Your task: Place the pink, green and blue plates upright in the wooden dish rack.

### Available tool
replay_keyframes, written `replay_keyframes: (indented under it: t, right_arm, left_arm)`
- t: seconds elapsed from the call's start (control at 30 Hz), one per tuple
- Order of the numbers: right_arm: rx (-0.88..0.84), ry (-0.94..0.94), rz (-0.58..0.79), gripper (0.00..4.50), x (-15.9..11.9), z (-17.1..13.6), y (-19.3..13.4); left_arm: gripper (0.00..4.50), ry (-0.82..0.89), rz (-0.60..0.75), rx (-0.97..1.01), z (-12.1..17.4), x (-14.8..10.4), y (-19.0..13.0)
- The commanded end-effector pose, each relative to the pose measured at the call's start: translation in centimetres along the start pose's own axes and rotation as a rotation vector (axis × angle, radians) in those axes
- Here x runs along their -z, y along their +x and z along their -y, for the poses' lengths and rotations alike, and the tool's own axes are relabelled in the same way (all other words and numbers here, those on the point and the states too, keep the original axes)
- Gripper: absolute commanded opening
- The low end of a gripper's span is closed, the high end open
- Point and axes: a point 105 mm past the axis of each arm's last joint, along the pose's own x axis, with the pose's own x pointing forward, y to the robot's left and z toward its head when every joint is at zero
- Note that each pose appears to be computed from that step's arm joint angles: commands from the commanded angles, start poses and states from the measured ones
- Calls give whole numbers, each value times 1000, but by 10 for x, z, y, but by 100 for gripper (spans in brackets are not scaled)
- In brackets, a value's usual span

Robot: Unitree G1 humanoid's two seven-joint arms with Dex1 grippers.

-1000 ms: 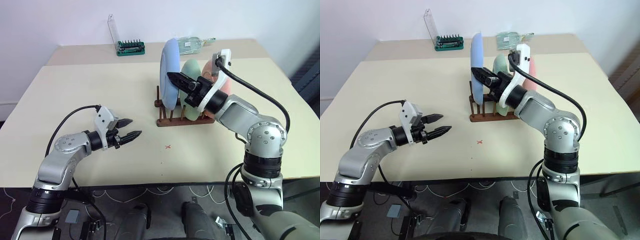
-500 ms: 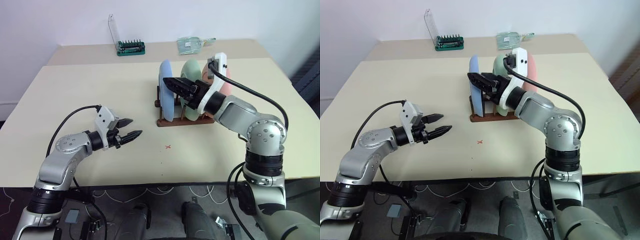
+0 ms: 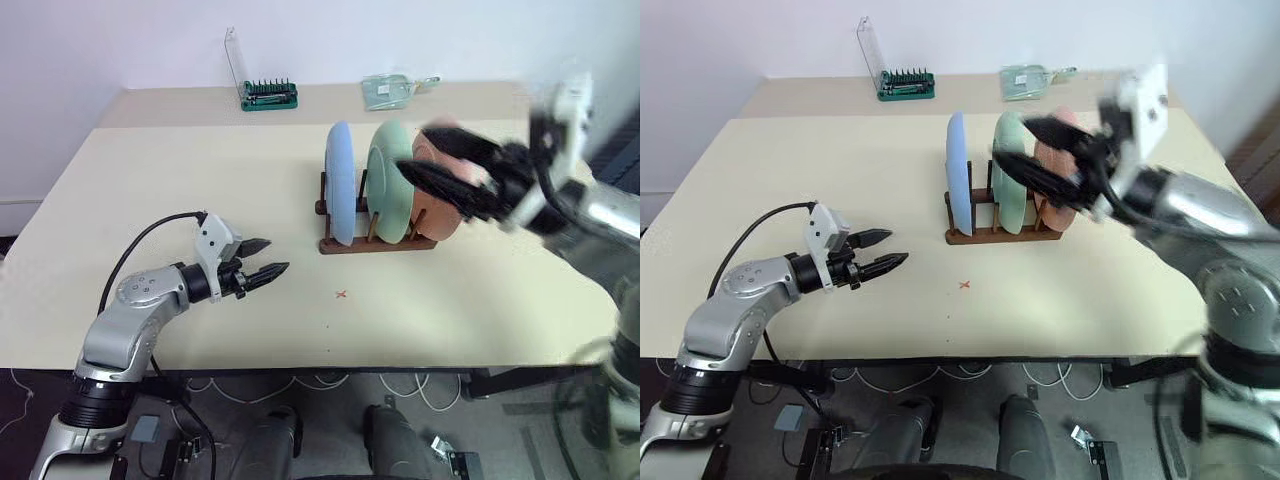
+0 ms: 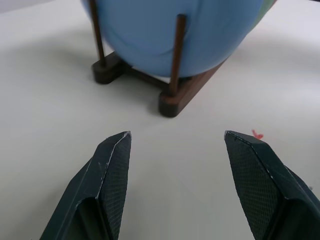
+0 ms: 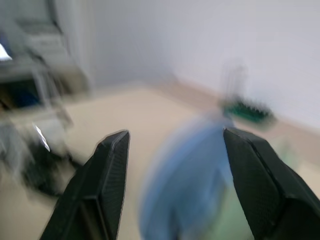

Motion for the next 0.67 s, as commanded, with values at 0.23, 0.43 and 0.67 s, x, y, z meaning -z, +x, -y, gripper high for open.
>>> replay_keyframes:
  t: [0.23, 0.43, 0.67]
  right_arm:
    - [219, -100, -274, 297, 91, 50, -67]
    - [254, -107, -238, 297, 105, 65, -64]
    - [250, -127, -236, 297, 112, 70, -54]
  left_arm:
    - [305, 11, 7, -85, -19, 10, -5]
    - [305, 27, -19, -134, -25, 19, -13]
    - [305, 23, -19, -171, -21, 23, -17]
